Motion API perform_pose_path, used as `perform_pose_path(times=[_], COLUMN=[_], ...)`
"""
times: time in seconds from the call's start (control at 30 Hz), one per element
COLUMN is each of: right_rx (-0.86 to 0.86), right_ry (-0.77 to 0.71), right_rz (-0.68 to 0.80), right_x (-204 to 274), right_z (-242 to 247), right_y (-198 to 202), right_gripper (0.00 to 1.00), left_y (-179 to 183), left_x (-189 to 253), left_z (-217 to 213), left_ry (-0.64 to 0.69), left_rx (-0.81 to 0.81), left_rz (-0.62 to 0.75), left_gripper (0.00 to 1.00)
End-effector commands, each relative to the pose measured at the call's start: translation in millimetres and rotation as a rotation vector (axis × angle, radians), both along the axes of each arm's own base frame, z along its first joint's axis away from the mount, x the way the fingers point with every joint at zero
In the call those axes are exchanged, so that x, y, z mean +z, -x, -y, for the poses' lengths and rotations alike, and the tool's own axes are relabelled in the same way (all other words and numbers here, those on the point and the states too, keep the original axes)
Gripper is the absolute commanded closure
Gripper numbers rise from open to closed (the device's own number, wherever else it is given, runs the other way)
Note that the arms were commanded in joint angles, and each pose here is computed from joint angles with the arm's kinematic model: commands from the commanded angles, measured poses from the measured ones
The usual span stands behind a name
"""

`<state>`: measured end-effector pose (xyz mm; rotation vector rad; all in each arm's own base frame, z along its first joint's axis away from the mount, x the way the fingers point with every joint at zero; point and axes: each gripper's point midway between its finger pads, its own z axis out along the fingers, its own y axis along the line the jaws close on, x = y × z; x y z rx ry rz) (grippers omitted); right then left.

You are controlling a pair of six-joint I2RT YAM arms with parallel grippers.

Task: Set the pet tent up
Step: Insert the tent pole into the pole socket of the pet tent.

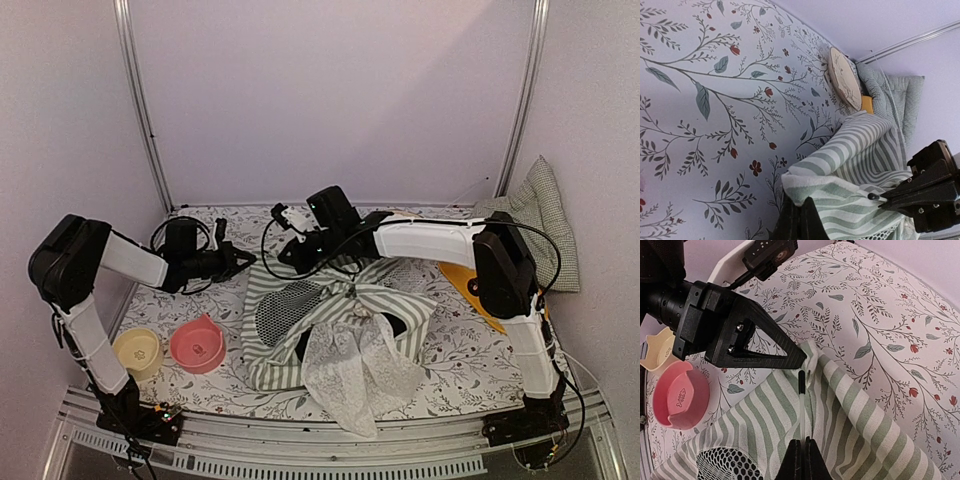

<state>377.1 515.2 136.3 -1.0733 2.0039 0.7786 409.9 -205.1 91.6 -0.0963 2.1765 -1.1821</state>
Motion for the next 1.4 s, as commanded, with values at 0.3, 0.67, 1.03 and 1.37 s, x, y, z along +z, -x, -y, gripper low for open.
perform_pose_path(times=[0.3,0.67,1.03,1.37], right_rx=[0.016,0.009,-0.004,0.022], right_ry=[0.021,0.042,0.04,0.004], right_rz=[-0.068,-0.08,-0.078,-0.062], right_x=[-9,-18,-16,-10], right_z=[3,2,1,-19], right_y=[8,6,1,-11], right_gripper=[1.0,1.0,1.0,1.0], left_y=[-4,-1,6,6], left_x=[16,30,38,43], left_z=[-1,1,7,11], left_ry=[0.001,0.011,-0.002,-0.081], left_rx=[-0.015,-0.029,-0.076,-0.124], left_rz=[0.056,0.1,0.146,0.189], left_gripper=[1.0,1.0,1.0,1.0])
